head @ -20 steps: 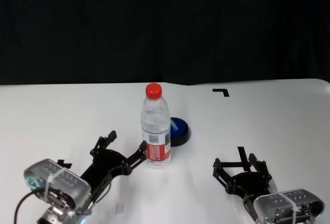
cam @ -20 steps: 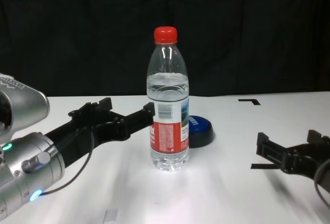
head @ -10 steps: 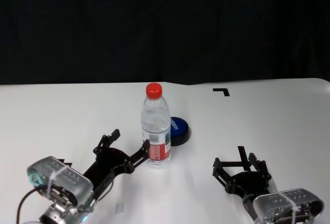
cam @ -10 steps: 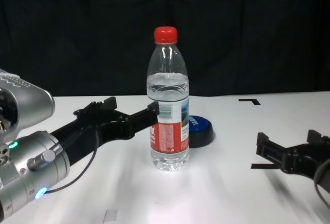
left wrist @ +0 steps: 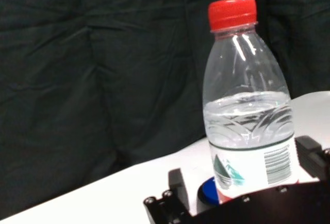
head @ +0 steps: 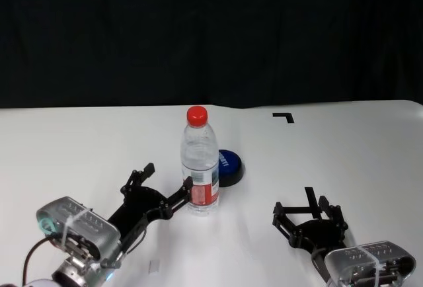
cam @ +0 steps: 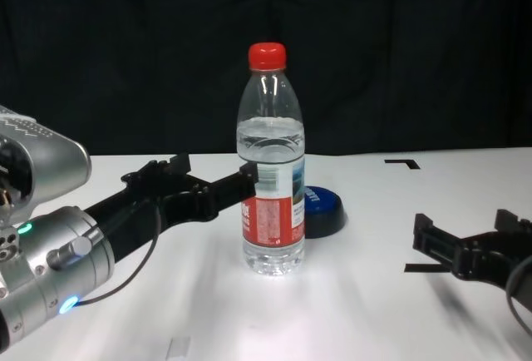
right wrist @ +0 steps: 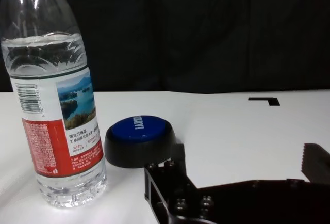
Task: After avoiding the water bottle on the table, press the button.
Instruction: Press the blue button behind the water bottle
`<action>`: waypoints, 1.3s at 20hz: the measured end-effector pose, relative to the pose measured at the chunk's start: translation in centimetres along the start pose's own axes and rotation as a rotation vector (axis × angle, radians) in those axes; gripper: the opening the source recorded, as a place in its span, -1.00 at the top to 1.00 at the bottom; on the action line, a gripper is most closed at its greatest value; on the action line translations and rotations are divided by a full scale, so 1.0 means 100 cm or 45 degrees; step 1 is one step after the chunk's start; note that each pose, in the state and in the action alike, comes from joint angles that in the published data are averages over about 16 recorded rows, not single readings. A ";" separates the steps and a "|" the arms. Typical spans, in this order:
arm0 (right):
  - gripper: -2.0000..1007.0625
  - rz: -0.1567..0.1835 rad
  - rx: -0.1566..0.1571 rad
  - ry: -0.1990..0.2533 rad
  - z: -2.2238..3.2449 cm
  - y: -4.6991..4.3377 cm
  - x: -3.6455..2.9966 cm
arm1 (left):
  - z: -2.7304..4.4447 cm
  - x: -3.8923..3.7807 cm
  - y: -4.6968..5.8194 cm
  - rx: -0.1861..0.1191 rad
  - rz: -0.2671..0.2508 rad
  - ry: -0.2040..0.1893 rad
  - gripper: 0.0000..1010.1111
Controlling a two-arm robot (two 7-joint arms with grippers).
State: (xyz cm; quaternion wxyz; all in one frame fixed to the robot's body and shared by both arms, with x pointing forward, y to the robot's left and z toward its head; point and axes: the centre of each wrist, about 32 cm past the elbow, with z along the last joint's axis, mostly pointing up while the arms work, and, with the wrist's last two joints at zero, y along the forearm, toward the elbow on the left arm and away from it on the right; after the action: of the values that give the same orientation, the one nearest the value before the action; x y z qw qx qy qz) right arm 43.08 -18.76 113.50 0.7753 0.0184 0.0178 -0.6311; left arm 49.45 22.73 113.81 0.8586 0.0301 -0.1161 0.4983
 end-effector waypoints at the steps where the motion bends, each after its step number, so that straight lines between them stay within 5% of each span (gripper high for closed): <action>1: -0.99 0.000 0.000 0.000 0.0000 0.0000 0.0000 | 0.0000 0.0001 0.000 0.000 -0.001 0.000 -1.00; 26: -0.99 0.000 0.000 0.000 0.0000 0.0000 0.0000 | -0.0008 0.0014 -0.009 -0.007 -0.022 0.000 -1.00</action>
State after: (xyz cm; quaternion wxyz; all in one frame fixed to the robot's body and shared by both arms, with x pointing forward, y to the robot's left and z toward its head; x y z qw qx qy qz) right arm 43.08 -18.76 113.50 0.7753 0.0184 0.0178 -0.6311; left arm 50.31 22.40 113.82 0.8631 0.0289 -0.1173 0.4905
